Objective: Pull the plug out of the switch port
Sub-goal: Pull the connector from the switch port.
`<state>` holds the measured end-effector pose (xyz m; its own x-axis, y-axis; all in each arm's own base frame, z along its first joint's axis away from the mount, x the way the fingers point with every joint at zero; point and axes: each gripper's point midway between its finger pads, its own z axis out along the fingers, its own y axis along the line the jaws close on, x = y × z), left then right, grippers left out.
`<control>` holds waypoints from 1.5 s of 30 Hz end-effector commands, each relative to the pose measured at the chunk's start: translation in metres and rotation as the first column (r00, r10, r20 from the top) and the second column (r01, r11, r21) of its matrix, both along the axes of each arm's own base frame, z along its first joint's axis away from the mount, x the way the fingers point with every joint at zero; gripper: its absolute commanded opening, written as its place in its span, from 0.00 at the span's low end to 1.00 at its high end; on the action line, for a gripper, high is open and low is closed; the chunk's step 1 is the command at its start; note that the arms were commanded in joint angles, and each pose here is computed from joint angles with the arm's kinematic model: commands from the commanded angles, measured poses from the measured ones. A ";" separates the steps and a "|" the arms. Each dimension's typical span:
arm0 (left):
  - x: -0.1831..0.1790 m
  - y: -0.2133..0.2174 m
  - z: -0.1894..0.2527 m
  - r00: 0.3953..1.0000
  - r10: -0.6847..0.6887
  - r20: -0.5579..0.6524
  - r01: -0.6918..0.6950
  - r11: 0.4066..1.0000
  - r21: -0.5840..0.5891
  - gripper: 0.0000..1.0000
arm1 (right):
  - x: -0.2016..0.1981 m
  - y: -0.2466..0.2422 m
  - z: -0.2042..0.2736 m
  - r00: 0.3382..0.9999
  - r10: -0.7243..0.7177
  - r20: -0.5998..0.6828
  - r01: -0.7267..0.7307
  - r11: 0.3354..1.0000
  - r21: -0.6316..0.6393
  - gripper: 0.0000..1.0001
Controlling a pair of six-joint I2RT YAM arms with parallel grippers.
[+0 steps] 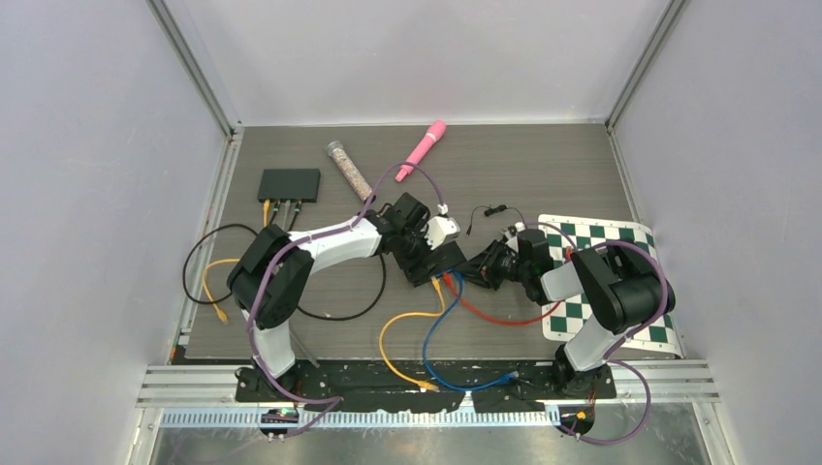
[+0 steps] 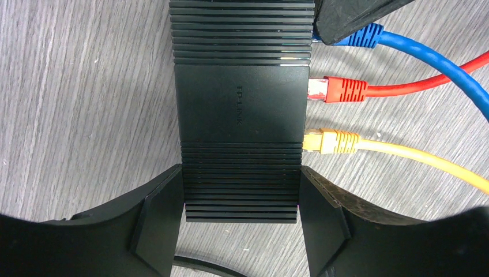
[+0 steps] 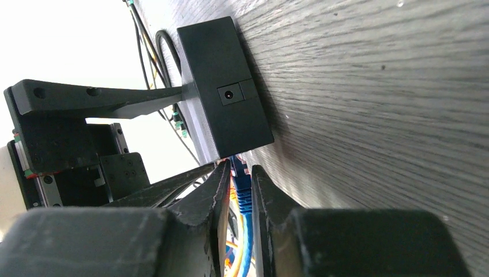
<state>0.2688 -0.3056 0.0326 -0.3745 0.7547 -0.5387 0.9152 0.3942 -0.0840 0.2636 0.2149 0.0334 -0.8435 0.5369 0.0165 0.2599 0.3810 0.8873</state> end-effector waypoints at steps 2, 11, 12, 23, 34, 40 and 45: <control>-0.042 0.015 -0.031 0.987 -0.038 -0.155 0.048 0.997 0.063 0.60 | 0.013 0.000 0.016 0.998 -0.001 0.062 0.002 1.000 -0.015 0.05; -0.037 0.018 -0.037 0.989 0.009 -0.147 0.004 0.996 0.091 0.60 | -0.017 -0.001 0.005 0.986 0.156 0.062 -0.150 0.984 -0.099 0.05; -0.036 0.019 -0.038 0.989 0.013 -0.147 0.001 0.995 0.096 0.60 | -0.024 -0.004 -0.001 0.981 0.185 0.049 -0.177 0.975 -0.137 0.05; -0.029 0.024 -0.040 0.989 0.062 -0.136 -0.046 0.992 0.119 0.60 | -0.051 0.002 -0.001 0.959 0.278 0.048 -0.273 0.957 -0.097 0.05; -0.024 0.029 -0.042 0.985 0.110 -0.135 -0.091 0.987 0.135 0.60 | -0.047 -0.006 -0.003 0.938 0.343 0.052 -0.312 0.900 -0.306 0.05; -0.023 0.029 -0.042 0.985 0.114 -0.130 -0.096 0.986 0.136 0.59 | -0.061 0.021 0.017 0.928 0.362 0.088 -0.359 0.932 -0.054 0.05; -0.024 0.030 -0.042 0.984 0.119 -0.130 -0.101 0.985 0.136 0.59 | -0.068 0.011 0.003 0.926 0.374 0.059 -0.362 0.920 -0.153 0.05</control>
